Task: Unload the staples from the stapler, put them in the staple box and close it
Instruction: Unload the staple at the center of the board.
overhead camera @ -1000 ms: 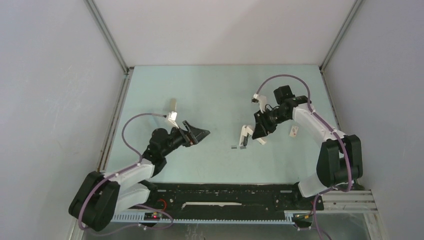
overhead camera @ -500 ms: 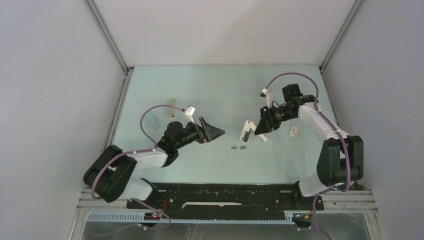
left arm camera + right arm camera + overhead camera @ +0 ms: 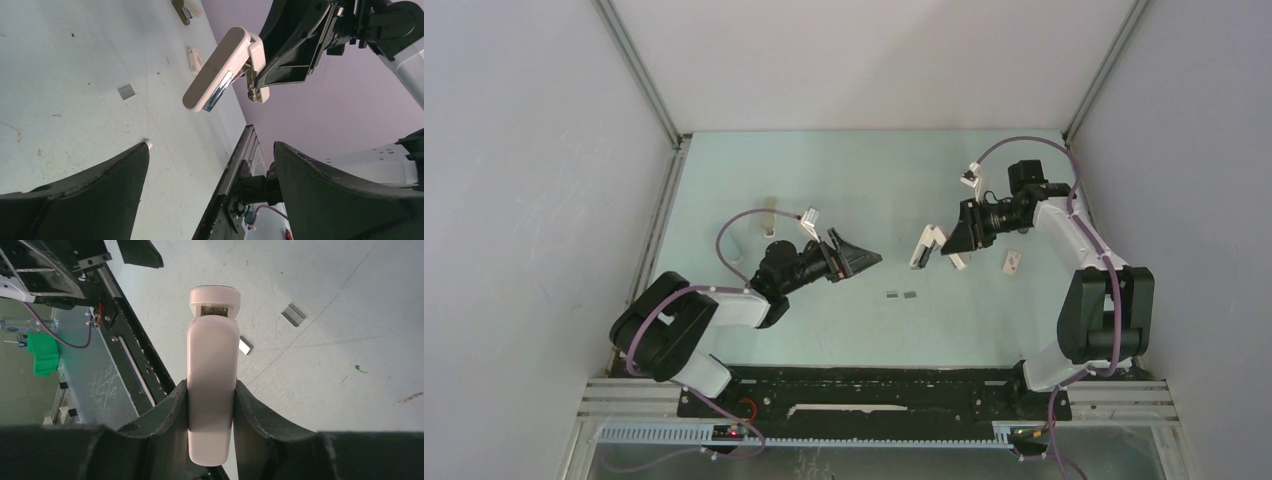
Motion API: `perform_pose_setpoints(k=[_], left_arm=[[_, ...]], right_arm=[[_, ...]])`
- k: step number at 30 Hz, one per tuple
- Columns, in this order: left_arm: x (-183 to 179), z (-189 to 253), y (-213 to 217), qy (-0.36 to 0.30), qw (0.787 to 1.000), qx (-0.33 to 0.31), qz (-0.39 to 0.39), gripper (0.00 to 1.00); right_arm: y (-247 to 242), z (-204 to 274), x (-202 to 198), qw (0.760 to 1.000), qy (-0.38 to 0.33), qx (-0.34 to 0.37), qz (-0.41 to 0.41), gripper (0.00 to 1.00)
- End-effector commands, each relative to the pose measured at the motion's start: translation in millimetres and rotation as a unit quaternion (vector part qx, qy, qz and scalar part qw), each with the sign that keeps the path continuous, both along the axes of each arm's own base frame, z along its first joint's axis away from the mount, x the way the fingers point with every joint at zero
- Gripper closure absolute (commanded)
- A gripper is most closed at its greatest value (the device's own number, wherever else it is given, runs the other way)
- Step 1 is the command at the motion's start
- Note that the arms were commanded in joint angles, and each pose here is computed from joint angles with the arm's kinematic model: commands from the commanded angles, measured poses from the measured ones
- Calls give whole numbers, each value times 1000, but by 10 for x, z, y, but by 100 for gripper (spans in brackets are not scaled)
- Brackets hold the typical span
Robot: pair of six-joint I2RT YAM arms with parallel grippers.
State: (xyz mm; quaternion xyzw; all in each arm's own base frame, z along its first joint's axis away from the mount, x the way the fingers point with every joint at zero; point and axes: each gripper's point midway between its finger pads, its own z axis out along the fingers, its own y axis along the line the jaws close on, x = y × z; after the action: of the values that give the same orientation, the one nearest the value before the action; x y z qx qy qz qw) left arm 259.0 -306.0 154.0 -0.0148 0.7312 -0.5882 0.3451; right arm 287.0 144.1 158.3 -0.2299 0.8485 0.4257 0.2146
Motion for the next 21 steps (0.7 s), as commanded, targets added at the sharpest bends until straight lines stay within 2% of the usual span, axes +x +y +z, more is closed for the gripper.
perform_pose_setpoints(k=[1, 11, 21], left_arm=[[50, 365, -155, -25, 997, -65, -20, 0], [91, 479, -312, 1, 990, -134, -42, 1], [172, 384, -549, 15, 987, -139, -77, 8]], right_arm=[[95, 259, 114, 999, -22, 38, 8, 100], [166, 431, 216, 996, -6, 83, 7, 100], [279, 533, 136, 993, 8, 119, 26, 100]])
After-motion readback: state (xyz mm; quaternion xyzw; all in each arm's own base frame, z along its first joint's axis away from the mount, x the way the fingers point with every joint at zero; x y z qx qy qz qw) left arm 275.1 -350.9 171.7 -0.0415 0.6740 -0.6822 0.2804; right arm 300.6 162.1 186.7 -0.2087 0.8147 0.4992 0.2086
